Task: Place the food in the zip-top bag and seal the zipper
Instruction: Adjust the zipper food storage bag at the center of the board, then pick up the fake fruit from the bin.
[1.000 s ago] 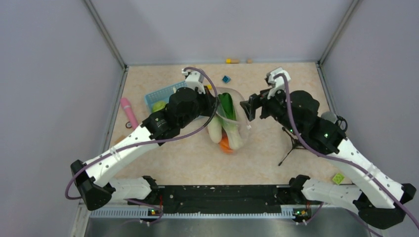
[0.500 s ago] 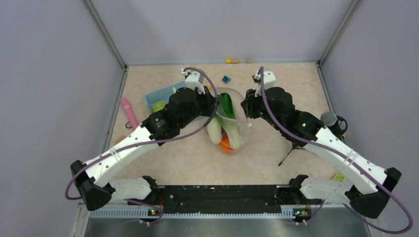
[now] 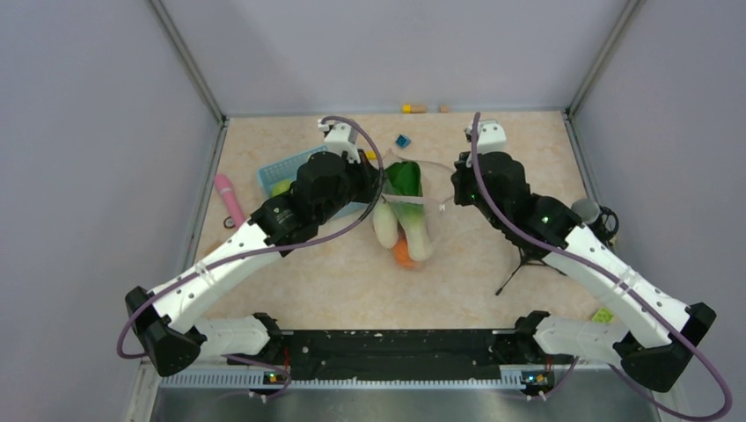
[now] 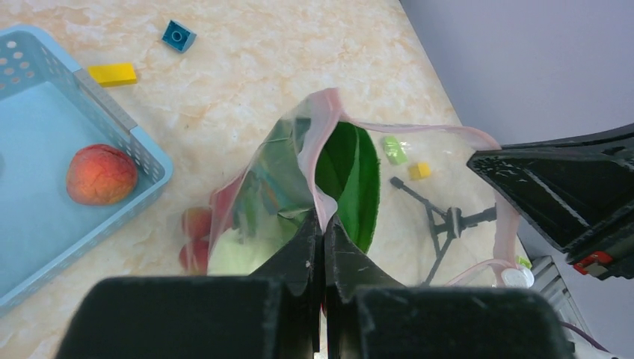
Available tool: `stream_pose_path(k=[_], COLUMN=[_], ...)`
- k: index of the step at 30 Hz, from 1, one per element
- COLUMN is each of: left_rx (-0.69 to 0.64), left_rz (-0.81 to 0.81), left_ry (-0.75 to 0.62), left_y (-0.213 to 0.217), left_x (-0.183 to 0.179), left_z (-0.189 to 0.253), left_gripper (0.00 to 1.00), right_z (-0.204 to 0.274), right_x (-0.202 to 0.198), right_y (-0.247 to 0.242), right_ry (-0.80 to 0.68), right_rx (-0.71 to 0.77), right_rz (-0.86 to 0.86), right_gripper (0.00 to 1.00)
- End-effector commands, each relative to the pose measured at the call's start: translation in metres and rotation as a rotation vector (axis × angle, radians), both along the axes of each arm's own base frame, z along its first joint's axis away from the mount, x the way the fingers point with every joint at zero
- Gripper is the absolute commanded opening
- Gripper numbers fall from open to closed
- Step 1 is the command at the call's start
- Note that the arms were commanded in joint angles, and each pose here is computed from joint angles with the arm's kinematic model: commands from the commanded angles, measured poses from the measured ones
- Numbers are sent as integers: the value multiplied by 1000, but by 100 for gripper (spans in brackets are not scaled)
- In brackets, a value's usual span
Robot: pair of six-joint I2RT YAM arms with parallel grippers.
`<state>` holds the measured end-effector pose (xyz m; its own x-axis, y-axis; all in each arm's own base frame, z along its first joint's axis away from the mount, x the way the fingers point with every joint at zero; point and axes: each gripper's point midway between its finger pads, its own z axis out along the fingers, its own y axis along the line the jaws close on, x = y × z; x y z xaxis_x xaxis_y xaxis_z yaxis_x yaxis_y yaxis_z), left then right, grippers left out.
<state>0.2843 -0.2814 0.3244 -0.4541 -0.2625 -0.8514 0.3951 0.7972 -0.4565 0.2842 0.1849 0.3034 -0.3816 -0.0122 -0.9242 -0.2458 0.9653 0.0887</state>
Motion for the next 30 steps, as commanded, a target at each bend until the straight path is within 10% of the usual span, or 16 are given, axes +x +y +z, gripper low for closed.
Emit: stream_pose_path(k=[1, 5, 13, 30], left_rx=[-76, -83, -29, -1], left_rz=[-39, -152, -245, 135], left_ry=[-98, -130, -129, 65], left_y=[-3, -18, -23, 94], left_x=[6, -1, -9, 101], left_z=[39, 48, 40, -35], left_gripper=[3, 19, 96, 98], right_z=[54, 54, 36, 26], right_x=[-1, -3, 3, -6], right_y=[-25, -17, -2, 6], right_ry=[-126, -127, -88, -75], right_rx=[69, 78, 73, 114], right_rz=[-85, -38, 2, 60], right_gripper=[0, 0, 0, 0])
